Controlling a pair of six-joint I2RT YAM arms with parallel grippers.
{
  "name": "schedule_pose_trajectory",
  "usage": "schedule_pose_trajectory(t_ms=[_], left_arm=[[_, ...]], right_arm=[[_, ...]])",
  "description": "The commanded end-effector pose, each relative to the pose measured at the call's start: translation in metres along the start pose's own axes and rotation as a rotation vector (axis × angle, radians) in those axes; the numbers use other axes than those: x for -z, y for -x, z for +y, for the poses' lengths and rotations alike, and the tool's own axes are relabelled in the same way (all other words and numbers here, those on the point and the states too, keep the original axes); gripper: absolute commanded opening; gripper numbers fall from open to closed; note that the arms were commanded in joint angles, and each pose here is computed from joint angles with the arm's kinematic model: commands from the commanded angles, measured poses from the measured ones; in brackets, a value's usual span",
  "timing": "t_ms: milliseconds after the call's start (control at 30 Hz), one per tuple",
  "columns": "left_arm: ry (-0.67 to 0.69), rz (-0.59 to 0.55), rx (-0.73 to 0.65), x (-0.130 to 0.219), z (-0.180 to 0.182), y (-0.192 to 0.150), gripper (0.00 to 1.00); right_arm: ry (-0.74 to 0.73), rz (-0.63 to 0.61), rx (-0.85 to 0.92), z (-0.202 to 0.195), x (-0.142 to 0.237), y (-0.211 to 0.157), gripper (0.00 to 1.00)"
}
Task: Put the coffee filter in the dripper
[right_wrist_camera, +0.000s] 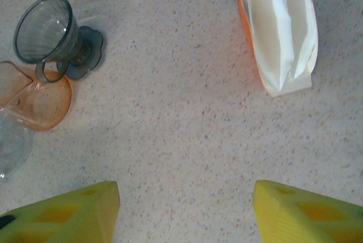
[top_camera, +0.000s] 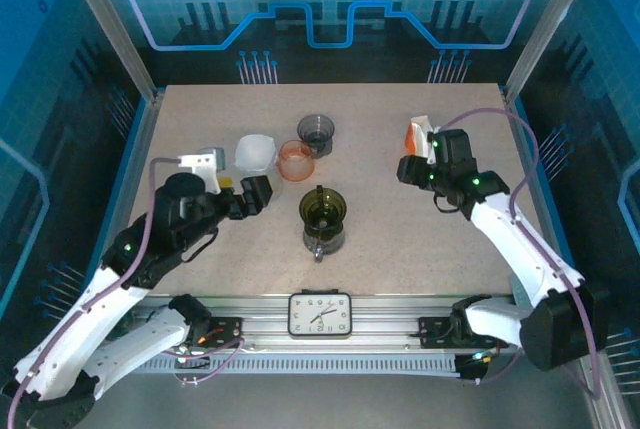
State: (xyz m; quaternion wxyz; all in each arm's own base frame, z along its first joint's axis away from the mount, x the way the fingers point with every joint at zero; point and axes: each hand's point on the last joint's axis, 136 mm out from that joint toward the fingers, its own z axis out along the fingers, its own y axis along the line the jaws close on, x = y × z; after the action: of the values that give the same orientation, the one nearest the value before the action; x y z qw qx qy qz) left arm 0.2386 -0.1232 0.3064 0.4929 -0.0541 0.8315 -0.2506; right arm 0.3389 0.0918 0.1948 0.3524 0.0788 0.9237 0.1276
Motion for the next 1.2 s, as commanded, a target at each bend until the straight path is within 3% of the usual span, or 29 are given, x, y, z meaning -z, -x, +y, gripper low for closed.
schedule_pose_trajectory(t_ms=[0, 167, 333, 467, 833, 1167], left_arm=[[0.061, -0.018, -0.019, -0.006, 0.015, -0.004, 0.99], [0.041, 0.102, 0.064, -0.029, 0.024, -0.05, 0.97], [0.066, 0.162, 0.101, -0.038, 0.035, -0.076, 0.98], [0.071, 0.175, 0.102, -0.04, 0.038, -0.081, 0.99], [0.089, 0.187, 0.099, -0.043, 0.045, -0.09, 0.99], [0.103, 0.194, 0.097, -0.044, 0.048, -0.093, 0.99]], right_arm=[[-0.073, 0.038, 0.03, -0.014, -0.006, 0.008, 0.62], [-0.161, 0.048, 0.052, -0.026, -0.023, 0.025, 0.54], [-0.246, 0.066, 0.092, -0.038, -0.045, 0.042, 0.44], [-0.263, 0.094, 0.086, -0.045, -0.064, 0.054, 0.37], [-0.296, 0.111, 0.032, -0.045, -0.115, 0.076, 0.36], [-0.363, 0.154, 0.034, -0.058, -0.14, 0.076, 0.28]])
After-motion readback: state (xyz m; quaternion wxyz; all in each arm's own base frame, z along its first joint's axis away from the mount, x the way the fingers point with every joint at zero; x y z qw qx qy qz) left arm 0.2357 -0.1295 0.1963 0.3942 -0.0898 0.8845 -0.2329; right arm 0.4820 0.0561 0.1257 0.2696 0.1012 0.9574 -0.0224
